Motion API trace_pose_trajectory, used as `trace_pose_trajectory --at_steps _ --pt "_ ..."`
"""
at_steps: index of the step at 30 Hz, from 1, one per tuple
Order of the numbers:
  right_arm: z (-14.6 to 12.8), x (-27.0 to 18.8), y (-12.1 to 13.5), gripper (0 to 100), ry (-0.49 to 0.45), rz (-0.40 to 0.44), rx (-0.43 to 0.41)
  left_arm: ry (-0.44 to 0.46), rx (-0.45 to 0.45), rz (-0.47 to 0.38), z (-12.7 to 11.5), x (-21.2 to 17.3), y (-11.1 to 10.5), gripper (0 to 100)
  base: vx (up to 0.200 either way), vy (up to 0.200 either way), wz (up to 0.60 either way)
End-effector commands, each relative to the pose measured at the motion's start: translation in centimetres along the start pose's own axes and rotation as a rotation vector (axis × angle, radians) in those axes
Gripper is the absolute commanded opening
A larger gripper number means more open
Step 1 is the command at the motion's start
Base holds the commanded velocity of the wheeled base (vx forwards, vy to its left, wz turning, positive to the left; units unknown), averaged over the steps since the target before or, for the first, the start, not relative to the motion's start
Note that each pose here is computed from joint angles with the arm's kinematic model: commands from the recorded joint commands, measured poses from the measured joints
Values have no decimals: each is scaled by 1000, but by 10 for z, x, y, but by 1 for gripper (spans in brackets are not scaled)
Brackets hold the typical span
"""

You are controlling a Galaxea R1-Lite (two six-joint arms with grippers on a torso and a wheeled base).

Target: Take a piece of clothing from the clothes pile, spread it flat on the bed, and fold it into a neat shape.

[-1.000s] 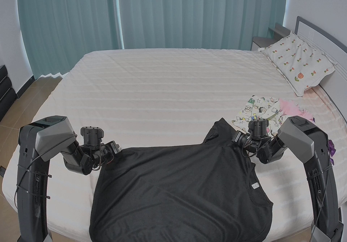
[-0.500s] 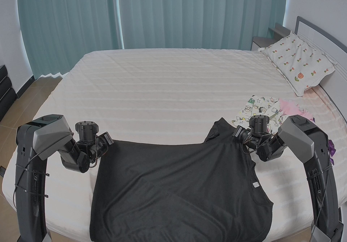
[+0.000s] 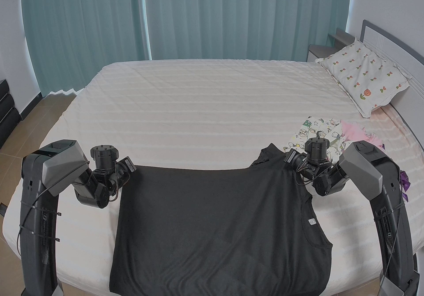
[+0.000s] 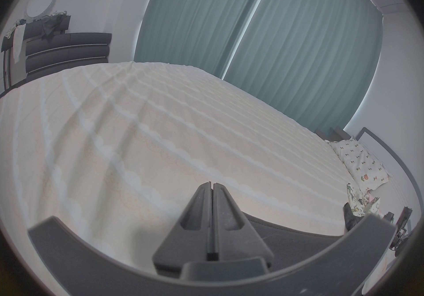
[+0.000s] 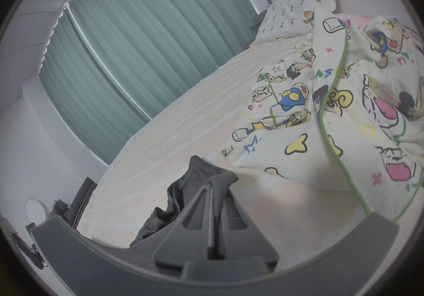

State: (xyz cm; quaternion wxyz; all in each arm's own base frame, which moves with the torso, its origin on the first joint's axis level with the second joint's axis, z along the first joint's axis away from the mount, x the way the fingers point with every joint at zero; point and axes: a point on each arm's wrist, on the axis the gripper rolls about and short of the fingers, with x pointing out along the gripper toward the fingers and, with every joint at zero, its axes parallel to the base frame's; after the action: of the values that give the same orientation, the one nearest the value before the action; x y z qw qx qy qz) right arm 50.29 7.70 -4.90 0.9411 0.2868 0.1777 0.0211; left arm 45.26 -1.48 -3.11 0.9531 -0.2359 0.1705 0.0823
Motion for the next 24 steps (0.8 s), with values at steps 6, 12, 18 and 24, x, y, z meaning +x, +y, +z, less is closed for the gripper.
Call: trace_pose_trajectory --at_steps 6,12,18,24 --pt "-12 3 -11 100 32 -26 -2 62 12 24 -24 13 6 100 0 0 0" --pt "-2 -2 -10 100 15 -26 3 65 13 25 -23 10 5 100 0 0 0" --pt "28 -37 -6 100 10 -52 16 44 -11 26 11 -29 1 100 0 0 0" --pt "34 -93 -1 100 14 -59 17 68 -19 25 23 -91 -1 100 0 0 0"
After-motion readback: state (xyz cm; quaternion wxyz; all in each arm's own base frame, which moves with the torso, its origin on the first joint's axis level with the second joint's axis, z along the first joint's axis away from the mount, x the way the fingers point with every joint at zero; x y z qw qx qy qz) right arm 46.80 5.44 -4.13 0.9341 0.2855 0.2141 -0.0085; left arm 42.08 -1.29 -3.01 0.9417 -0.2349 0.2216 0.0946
